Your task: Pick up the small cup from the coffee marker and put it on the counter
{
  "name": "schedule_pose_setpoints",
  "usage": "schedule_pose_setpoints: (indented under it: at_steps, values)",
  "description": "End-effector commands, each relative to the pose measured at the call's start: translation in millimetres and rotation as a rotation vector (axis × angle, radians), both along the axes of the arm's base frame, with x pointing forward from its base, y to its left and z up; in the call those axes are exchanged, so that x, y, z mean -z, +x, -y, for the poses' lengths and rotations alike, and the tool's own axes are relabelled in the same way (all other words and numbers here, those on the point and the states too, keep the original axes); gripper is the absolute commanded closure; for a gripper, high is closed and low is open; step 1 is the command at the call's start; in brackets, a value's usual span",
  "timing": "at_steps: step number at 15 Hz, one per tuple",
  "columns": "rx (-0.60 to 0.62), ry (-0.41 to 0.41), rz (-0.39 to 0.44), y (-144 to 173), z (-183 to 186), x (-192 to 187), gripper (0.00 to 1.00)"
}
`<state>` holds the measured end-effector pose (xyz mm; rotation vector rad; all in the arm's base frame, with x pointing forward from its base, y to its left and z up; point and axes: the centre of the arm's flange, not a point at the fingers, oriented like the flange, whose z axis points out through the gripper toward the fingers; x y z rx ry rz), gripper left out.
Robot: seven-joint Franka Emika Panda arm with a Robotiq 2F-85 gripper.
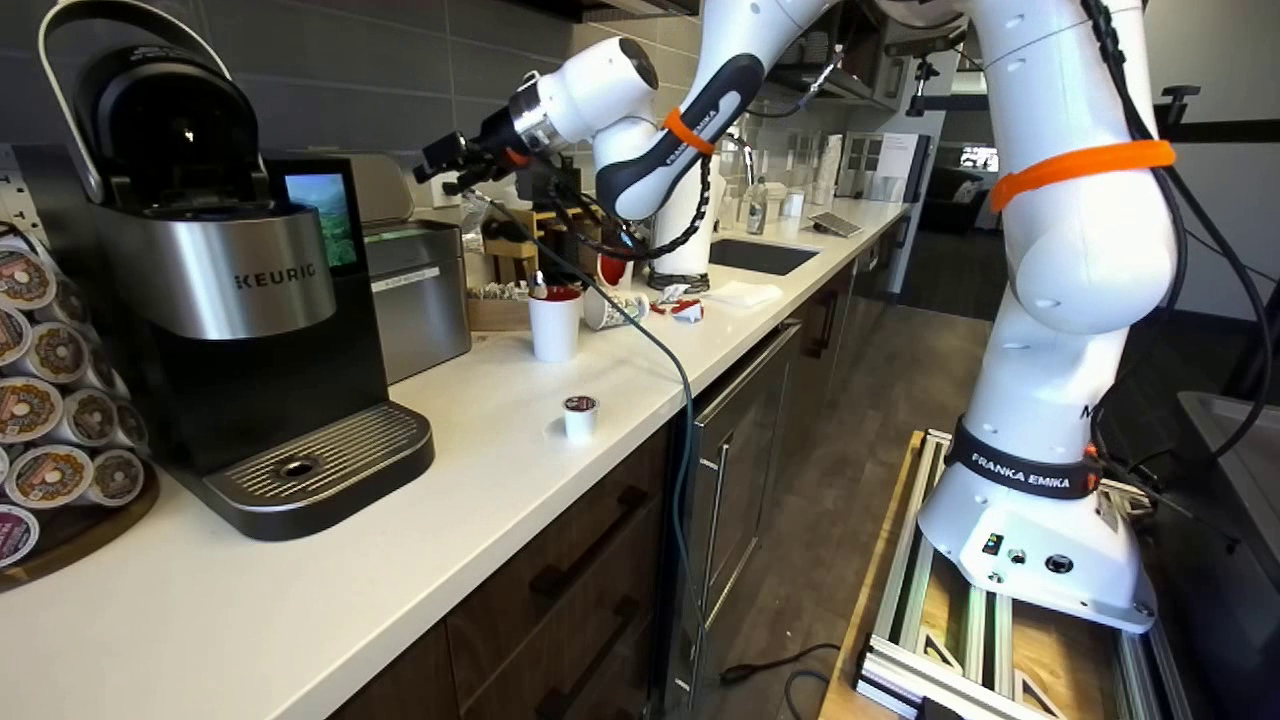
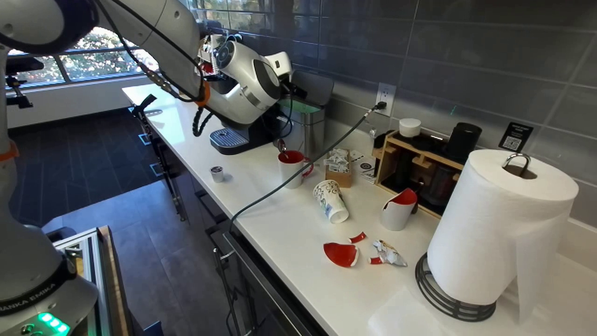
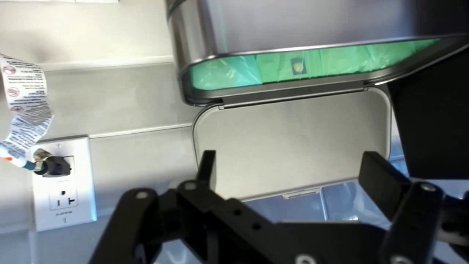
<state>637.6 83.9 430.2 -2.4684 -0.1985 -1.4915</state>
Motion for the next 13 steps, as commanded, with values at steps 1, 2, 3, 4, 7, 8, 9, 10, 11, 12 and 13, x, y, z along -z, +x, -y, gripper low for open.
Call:
schedule_pose_setpoints:
  at_steps: [1, 2, 3, 4, 7, 8, 9, 10, 11, 12, 13]
  values:
    - [-0.016, 0.027, 0.005, -84.1, 33.2, 11.2, 0.0]
    - [-0.023, 0.039, 0.009, -98.5, 42.4, 11.0, 0.0]
    - [-0.03, 0.046, 0.013, -113.3, 50.0, 12.4, 0.0]
    - [-0.039, 0.055, 0.019, -128.6, 57.1, 13.9, 0.0]
    - [-0.043, 0.087, 0.022, -176.2, 71.5, 20.8, 0.0]
    - [-0.03, 0.103, 0.017, -191.5, 75.2, 23.7, 0.0]
    - [-0.025, 0.124, 0.013, -206.5, 78.9, 26.9, 0.0]
    - [-0.001, 0.152, 0.012, -221.8, 81.1, 31.5, 0.0]
    - [0.021, 0.189, 0.016, -237.3, 84.0, 34.8, 0.0]
    - [0.039, 0.225, 0.033, -252.4, 86.6, 38.9, 0.0]
    - [-0.002, 0.184, 0.018, -195.2, 91.7, 24.2, 0.0]
